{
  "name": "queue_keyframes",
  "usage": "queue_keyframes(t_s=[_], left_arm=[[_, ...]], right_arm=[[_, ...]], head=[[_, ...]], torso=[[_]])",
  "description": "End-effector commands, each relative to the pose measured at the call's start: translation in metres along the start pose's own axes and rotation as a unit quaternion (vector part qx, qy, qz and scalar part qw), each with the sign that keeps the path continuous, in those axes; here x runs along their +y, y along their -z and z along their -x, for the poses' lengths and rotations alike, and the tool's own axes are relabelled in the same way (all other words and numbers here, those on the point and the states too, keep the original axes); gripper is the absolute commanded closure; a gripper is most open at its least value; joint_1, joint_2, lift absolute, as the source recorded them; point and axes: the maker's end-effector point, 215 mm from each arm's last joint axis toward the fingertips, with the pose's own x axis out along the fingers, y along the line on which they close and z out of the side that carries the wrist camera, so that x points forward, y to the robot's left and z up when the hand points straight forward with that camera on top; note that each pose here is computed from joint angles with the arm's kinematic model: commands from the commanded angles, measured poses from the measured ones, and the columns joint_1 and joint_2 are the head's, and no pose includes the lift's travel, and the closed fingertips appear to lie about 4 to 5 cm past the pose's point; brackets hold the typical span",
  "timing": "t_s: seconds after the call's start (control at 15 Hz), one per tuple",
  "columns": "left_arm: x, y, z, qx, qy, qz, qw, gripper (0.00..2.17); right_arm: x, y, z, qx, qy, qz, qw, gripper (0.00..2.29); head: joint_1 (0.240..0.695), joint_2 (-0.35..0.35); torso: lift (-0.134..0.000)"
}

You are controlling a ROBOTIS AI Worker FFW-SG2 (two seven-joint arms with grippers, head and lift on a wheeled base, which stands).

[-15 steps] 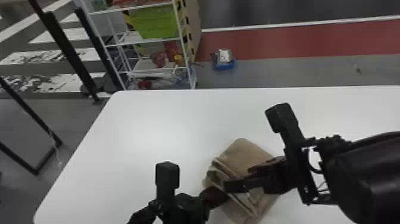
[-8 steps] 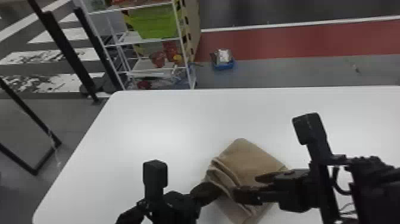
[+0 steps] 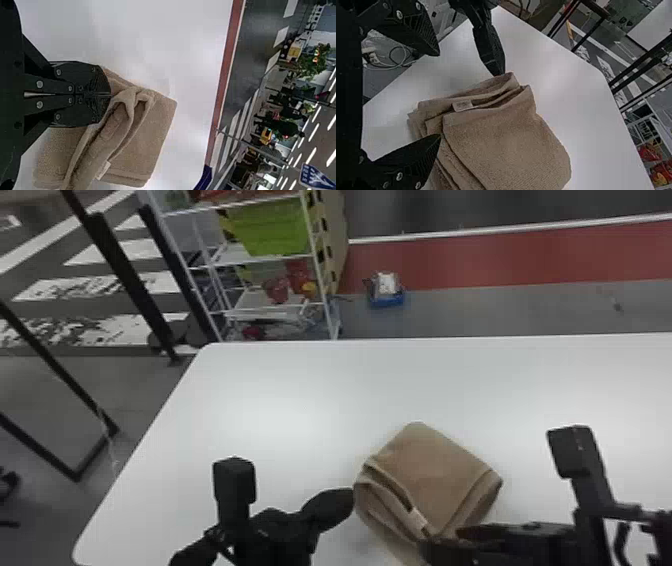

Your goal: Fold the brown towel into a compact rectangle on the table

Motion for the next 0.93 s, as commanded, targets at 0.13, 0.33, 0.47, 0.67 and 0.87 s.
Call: queue_keyframes(t_s=[0.13, 0.33, 0.47, 0.67, 0.87], left_arm=[[0.026, -0.018, 0.021, -0.031, -0.018, 0.016, 0.9992, 1.70], [0.039, -0.031, 0.027, -0.053, -0.031, 0.007, 0.9981, 1.70], [0.044, -0.033, 0.028, -0.058, -0.033, 0.006, 0.9978, 1.70], [0.049, -0.039, 0.026, -0.073, -0.025, 0.007, 0.9970, 1.70], [0.059, -0.035, 0.015, -0.076, -0.017, 0.013, 0.9969, 1.70]], right_arm=[[-0.003, 0.013, -0.002, -0.004, 0.000, -0.006, 1.0000, 0.19], [-0.023, 0.007, 0.006, -0.023, 0.027, 0.000, 0.9994, 0.21], [-0.037, -0.007, 0.010, -0.046, 0.047, 0.022, 0.9976, 0.22], [-0.056, -0.018, 0.018, -0.071, 0.070, 0.040, 0.9942, 0.22], [-0.065, -0.025, 0.020, -0.101, 0.081, 0.071, 0.9891, 0.22]], head=[[0.695, 0.287], [0.695, 0.318], [0.695, 0.315], [0.695, 0.285], [0.695, 0.262]], torso=[[-0.124], [-0.124], [-0.124], [-0.124], [-0.124]])
